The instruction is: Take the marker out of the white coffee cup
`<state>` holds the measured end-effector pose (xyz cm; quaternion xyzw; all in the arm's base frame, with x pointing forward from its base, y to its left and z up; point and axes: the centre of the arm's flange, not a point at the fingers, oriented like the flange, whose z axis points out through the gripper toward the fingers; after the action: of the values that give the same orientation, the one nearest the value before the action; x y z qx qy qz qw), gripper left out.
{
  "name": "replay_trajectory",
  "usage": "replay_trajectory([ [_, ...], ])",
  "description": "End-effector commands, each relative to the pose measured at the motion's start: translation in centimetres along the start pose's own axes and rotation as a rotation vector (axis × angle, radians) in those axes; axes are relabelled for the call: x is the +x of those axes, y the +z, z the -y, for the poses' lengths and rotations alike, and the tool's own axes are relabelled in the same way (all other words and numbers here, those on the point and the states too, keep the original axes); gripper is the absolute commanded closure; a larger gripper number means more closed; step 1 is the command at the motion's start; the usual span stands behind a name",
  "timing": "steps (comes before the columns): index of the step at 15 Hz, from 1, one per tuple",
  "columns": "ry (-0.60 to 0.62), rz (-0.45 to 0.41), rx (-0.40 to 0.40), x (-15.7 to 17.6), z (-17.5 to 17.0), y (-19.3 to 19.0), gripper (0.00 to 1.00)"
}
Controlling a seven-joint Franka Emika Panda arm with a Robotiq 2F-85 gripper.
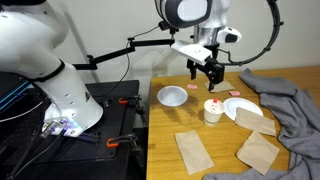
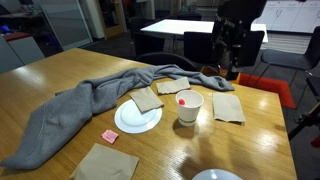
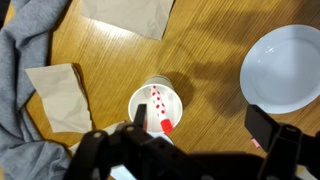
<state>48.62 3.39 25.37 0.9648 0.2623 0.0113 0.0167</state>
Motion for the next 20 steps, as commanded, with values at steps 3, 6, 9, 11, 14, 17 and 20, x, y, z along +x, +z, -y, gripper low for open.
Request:
replay_trajectory([
  [3,-0.04,0.014,0.017,0.7,0.3,1.5,0.0],
  [6,-0.044,0.019,0.023,1.1,0.4,2.3,0.0],
  [9,-0.043,0.017,0.022,1.2,0.3,2.3,0.0],
  [11,-0.063,0.02,0.012,1.4,0.1,2.7,0.0],
  [14,-0.123,0.019,-0.017,1.6,-0.6,4.0,0.0],
  [17,-0.178,-0.011,-0.045,1.5,-1.4,5.3,0.0],
  [20,-0.221,-0.073,-0.048,1.5,-2.4,6.5,0.0],
])
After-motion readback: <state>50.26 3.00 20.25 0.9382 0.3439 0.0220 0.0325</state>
